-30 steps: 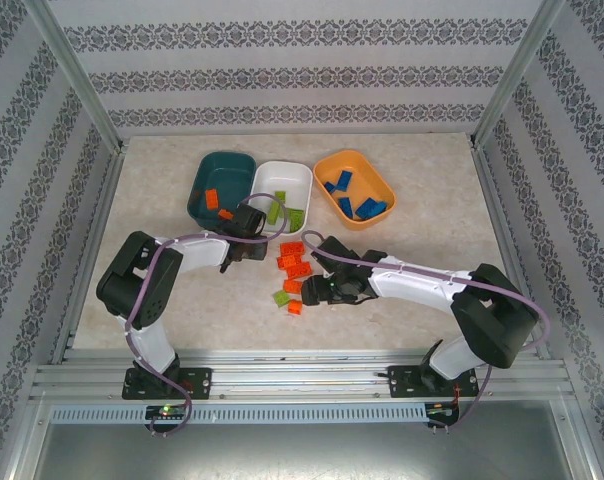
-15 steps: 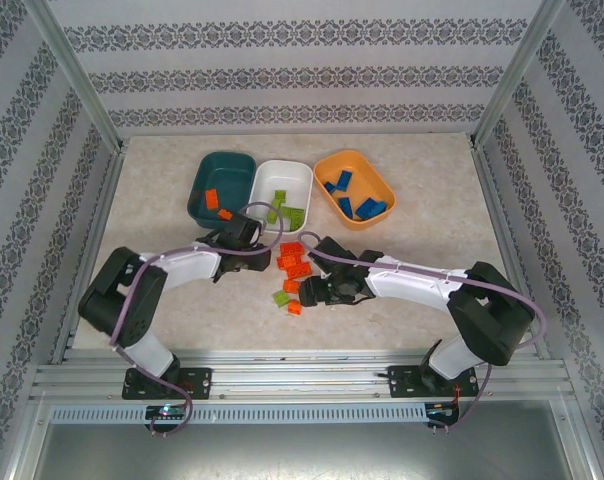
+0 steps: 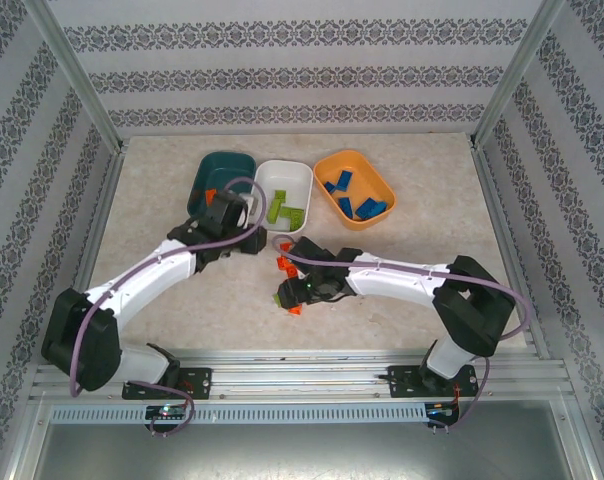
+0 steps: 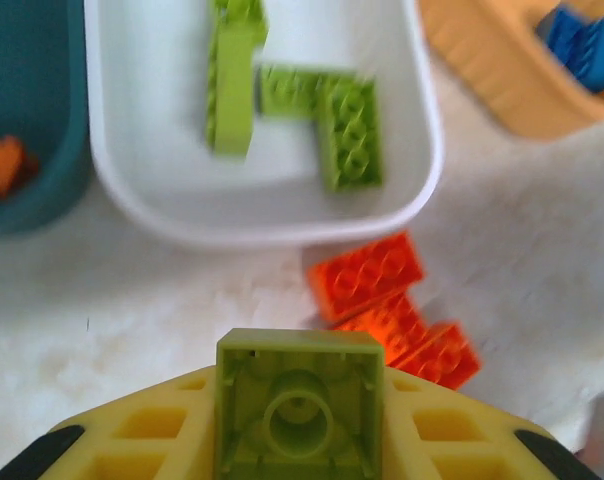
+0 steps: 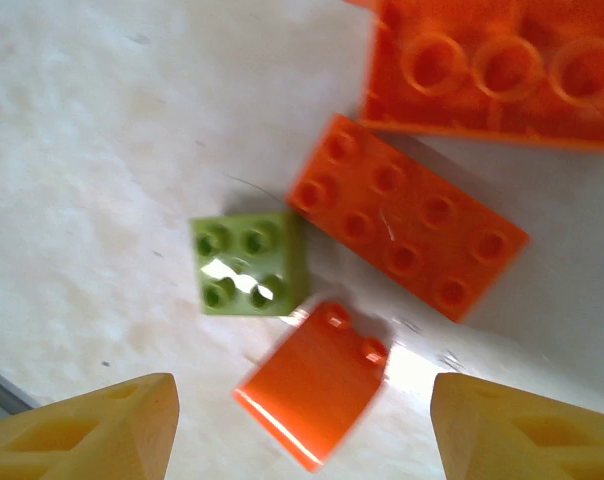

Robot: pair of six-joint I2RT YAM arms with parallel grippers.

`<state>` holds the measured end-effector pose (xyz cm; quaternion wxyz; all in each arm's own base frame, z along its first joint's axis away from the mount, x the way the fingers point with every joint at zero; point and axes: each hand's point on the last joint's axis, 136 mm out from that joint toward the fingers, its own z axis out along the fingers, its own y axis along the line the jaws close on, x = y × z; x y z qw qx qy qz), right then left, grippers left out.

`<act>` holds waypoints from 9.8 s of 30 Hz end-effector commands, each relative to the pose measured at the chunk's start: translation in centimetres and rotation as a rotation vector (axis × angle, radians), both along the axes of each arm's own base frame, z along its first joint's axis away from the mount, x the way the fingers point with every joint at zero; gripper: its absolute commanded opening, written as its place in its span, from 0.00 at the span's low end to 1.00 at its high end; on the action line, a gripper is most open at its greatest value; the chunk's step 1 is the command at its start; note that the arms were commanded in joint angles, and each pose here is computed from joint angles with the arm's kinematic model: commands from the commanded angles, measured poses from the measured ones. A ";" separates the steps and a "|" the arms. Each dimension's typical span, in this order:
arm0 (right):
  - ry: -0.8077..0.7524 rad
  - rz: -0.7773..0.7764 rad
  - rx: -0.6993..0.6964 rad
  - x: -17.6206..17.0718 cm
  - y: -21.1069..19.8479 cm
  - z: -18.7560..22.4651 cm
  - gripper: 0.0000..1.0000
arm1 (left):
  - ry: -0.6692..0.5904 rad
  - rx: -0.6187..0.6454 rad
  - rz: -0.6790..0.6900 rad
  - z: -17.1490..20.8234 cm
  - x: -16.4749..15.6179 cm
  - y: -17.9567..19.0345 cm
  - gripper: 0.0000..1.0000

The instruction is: Sort the legos into containers by color

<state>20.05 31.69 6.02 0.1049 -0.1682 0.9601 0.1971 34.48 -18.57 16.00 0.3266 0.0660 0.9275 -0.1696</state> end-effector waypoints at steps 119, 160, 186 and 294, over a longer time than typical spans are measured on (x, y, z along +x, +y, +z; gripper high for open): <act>-0.054 -0.129 -0.203 -2.0 -1.7 -0.8 0.41 | 0.000 0.043 -0.023 0.4 -9.8 5.5 0.81; -0.038 -0.104 -0.054 1.4 0.9 1.9 0.34 | -0.032 0.058 0.031 1.3 -10.9 7.3 0.88; -0.058 -0.071 0.509 22.9 16.6 9.1 0.63 | 0.096 -0.019 0.016 0.2 -13.3 6.8 1.00; 0.047 -0.101 -0.340 3.2 -1.4 -4.8 0.64 | 0.016 -0.061 0.015 1.8 7.8 2.4 0.38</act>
